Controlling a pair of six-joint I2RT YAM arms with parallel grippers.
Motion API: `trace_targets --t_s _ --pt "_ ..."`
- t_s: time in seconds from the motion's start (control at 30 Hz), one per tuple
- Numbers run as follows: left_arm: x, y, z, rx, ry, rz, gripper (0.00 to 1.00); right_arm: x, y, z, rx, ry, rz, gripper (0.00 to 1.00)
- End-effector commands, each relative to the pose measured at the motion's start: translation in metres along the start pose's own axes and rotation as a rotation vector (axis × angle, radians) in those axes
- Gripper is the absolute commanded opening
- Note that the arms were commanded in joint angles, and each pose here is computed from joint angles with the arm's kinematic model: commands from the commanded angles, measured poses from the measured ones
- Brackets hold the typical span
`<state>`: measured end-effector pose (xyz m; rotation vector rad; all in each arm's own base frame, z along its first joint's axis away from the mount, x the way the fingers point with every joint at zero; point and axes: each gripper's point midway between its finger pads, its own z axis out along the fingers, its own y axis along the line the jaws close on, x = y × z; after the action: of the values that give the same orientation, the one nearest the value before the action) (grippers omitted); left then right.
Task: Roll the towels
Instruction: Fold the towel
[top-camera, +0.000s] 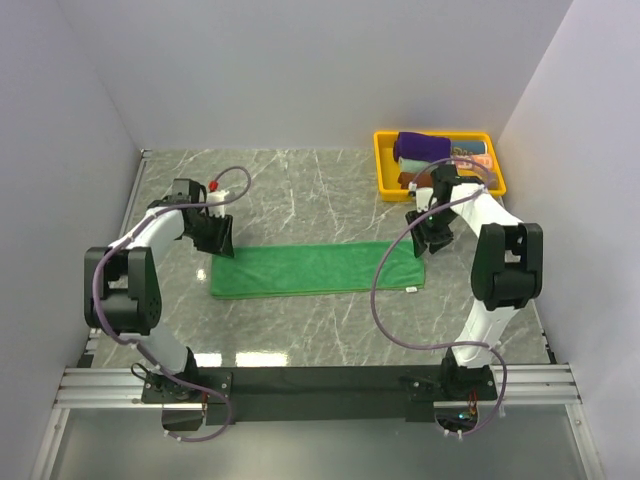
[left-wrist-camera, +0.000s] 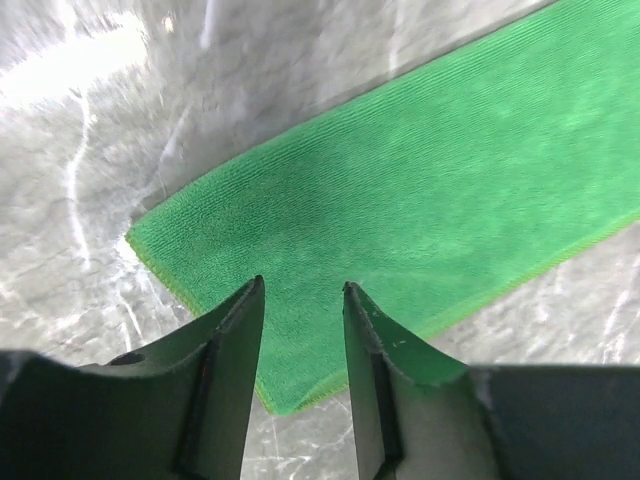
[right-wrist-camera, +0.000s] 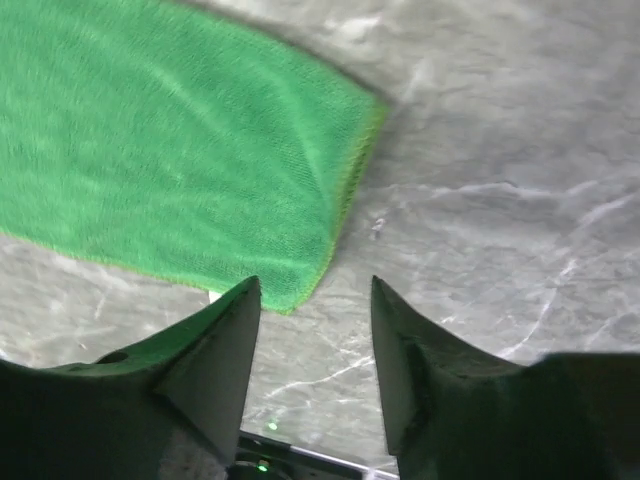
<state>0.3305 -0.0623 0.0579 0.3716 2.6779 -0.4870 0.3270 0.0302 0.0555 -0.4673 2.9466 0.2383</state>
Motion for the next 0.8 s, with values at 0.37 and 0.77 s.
trace_targets --t_s 0.37,0.77 --pt "-0.031 -0.012 -0.034 -0.008 -0.116 0.018 0.46 -0.002 -0.006 0.037 0.01 0.051 0.194 0.46" --pt "-0.039 -0.002 -0.035 -0.061 -0.128 0.004 0.46 0.017 -0.016 0.044 0.07 0.1 0.202 0.0"
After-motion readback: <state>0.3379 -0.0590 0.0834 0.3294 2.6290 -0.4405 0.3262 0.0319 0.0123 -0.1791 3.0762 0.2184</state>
